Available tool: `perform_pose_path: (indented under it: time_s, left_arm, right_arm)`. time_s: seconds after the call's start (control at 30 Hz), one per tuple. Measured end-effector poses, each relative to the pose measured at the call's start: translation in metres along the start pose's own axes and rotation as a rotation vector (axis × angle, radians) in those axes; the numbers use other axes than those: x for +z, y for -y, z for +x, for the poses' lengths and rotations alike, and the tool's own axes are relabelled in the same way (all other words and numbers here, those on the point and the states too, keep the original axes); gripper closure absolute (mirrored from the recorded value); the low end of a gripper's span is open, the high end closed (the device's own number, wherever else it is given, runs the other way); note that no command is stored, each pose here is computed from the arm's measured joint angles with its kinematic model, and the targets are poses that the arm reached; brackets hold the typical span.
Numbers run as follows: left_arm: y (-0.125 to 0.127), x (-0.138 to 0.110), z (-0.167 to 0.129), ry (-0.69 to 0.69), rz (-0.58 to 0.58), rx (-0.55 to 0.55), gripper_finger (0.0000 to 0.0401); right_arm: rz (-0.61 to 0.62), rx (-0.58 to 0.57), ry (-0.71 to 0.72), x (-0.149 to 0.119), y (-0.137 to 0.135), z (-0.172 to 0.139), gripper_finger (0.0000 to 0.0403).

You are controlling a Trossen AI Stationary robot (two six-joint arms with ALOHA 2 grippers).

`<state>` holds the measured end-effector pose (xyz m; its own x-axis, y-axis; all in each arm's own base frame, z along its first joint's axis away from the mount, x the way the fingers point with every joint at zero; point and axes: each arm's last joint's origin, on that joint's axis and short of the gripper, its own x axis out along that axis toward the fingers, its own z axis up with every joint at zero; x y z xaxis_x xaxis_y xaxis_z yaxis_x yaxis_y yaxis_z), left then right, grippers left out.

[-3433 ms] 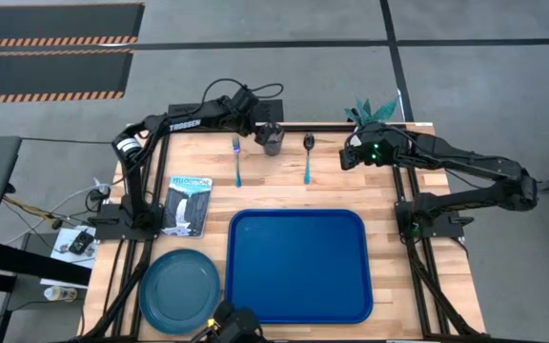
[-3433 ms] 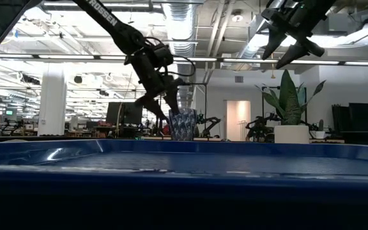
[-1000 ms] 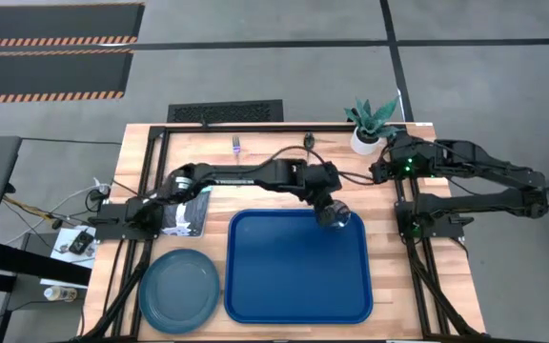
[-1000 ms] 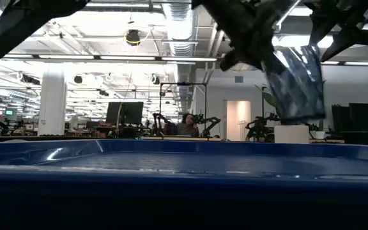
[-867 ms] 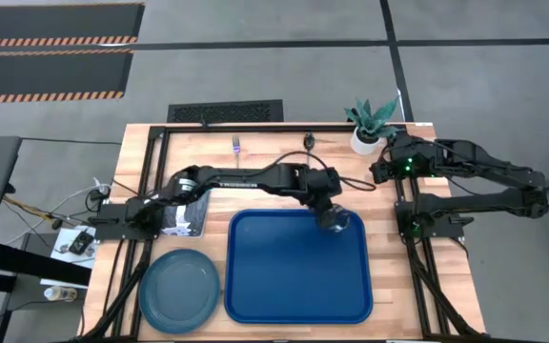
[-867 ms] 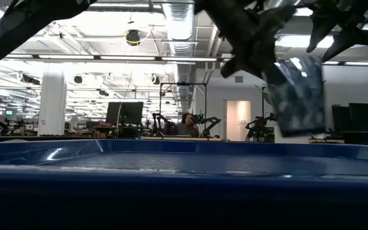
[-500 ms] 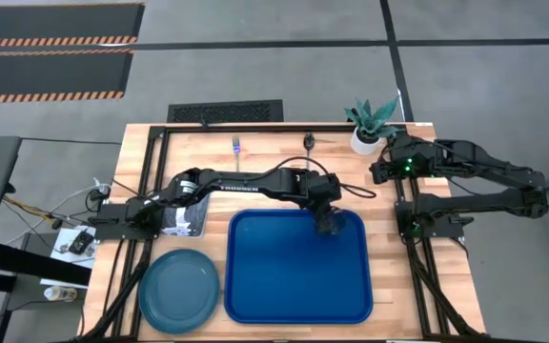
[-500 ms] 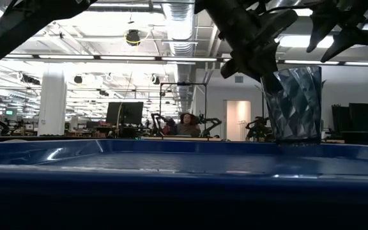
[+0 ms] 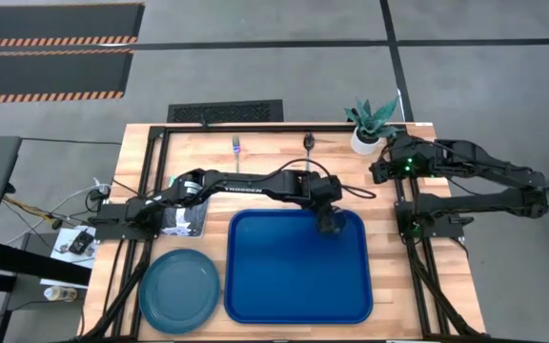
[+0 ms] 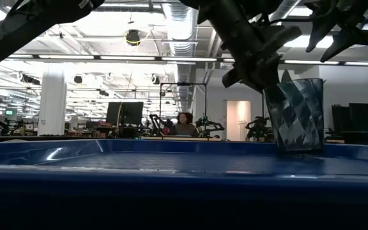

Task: Pick and place plate/cup/fork/spoon on tray
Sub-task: Put the glass on the top right of the blue tray

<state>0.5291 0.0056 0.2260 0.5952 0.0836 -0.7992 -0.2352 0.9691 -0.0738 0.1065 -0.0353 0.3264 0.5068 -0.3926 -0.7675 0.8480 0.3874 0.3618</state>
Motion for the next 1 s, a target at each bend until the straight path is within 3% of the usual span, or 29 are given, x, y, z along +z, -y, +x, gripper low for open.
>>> perform_pose_path:
  time_s: [0.23, 0.63, 0.83, 1.0]
  left_arm:
    - [-0.003, 0.006, -0.004, 0.026, 0.003, -0.009, 0.0374]
    - [0.010, 0.012, -0.014, 0.069, 0.005, -0.135, 0.0215]
    - [0.000, 0.029, -0.069, 0.141, -0.010, -0.140, 0.0186]
    - [-0.004, 0.021, -0.125, 0.048, 0.094, -0.077, 0.0229]
  right_arm:
    - [0.000, 0.001, 0.001, 0.000, 0.000, 0.000, 0.0143]
    - [0.000, 0.001, 0.002, 0.000, 0.000, 0.000, 0.0143]
    - [0.000, -0.001, 0.008, 0.000, 0.000, 0.000, 0.0143]
    - [-0.001, -0.003, 0.007, 0.000, 0.000, 0.000, 0.0143]
